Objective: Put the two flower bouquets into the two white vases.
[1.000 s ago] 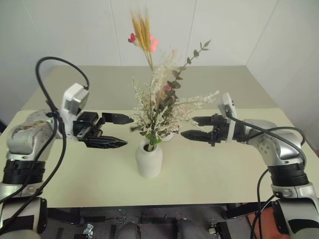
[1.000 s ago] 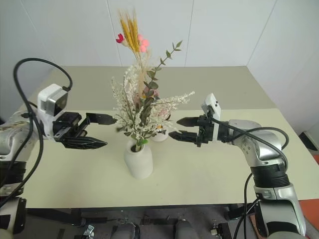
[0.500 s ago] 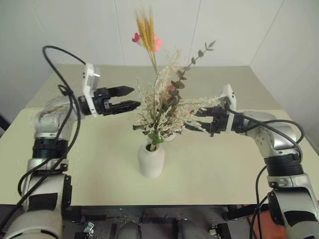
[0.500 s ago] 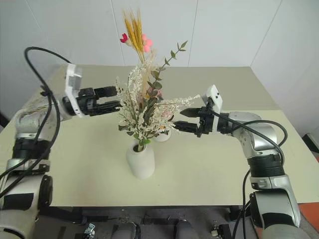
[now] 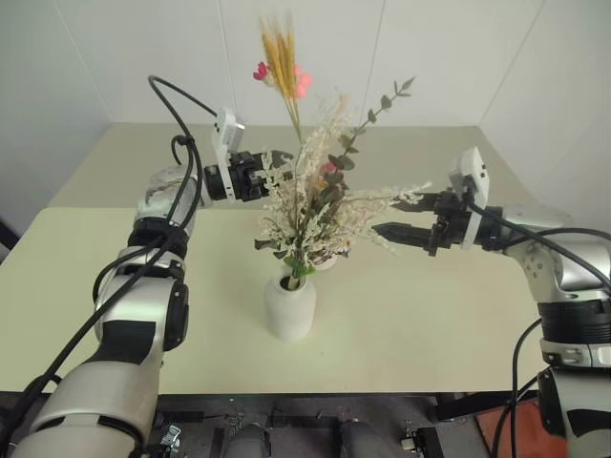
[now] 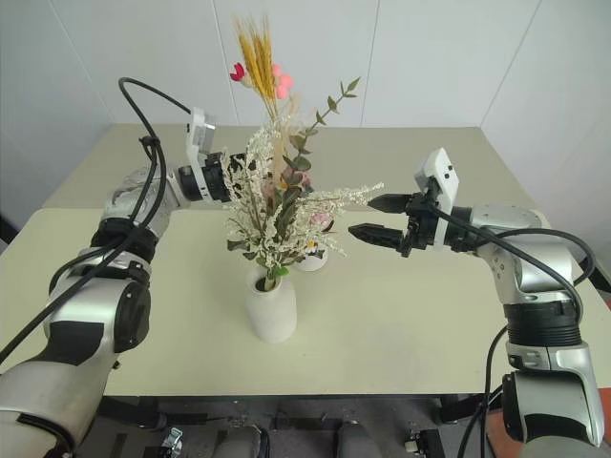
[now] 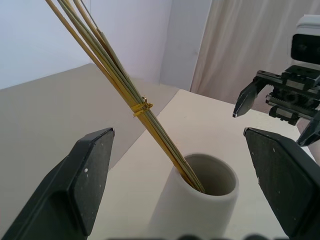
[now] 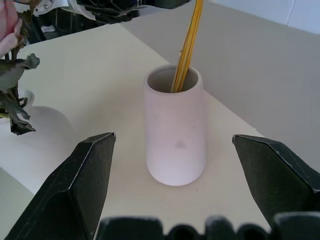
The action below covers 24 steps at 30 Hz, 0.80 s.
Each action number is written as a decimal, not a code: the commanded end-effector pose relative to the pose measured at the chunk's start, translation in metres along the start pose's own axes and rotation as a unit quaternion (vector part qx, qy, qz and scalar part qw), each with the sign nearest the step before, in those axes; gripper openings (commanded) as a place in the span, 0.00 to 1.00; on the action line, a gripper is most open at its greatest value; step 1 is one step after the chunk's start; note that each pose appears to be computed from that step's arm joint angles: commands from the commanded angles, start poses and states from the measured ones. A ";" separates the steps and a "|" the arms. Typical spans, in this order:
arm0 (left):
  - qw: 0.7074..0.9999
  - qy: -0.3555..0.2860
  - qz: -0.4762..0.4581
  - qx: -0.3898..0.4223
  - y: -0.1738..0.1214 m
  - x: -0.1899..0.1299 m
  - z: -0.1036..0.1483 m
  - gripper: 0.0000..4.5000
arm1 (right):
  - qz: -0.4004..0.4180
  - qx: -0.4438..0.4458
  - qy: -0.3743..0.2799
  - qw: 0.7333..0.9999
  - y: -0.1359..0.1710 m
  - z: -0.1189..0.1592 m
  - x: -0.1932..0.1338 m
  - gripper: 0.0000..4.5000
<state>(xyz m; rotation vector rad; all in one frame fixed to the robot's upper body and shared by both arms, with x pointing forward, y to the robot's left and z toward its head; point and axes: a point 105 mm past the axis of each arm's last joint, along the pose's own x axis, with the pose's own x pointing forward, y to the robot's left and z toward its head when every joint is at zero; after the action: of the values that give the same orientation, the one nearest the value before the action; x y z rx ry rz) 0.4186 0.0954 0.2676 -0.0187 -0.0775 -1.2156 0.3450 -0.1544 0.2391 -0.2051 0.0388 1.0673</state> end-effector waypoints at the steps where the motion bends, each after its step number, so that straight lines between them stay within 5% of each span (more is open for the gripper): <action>1: 0.999 -0.016 -0.003 0.034 -0.002 0.014 0.022 1.00 | -0.010 -0.022 -0.026 0.999 0.003 0.017 -0.009 0.99; 12: 0.993 -0.056 -0.091 0.045 -0.022 0.016 0.042 1.00 | -0.040 -0.004 -0.028 0.999 0.009 0.007 -0.020 0.99; 21: 0.993 0.007 -0.108 0.042 -0.020 -0.029 0.021 1.00 | -0.044 -0.001 -0.019 0.999 0.001 0.004 -0.020 0.99; 24: 0.996 0.046 -0.074 0.036 -0.015 -0.076 0.007 1.00 | -0.046 -0.001 -0.013 0.999 -0.002 0.002 -0.021 0.99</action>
<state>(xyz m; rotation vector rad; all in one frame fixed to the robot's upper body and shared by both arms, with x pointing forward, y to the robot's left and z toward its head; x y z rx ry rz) 0.3869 0.1418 0.2596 0.0622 -0.0331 -1.3780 0.3376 -0.1685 0.2296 -0.1440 0.0525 0.9888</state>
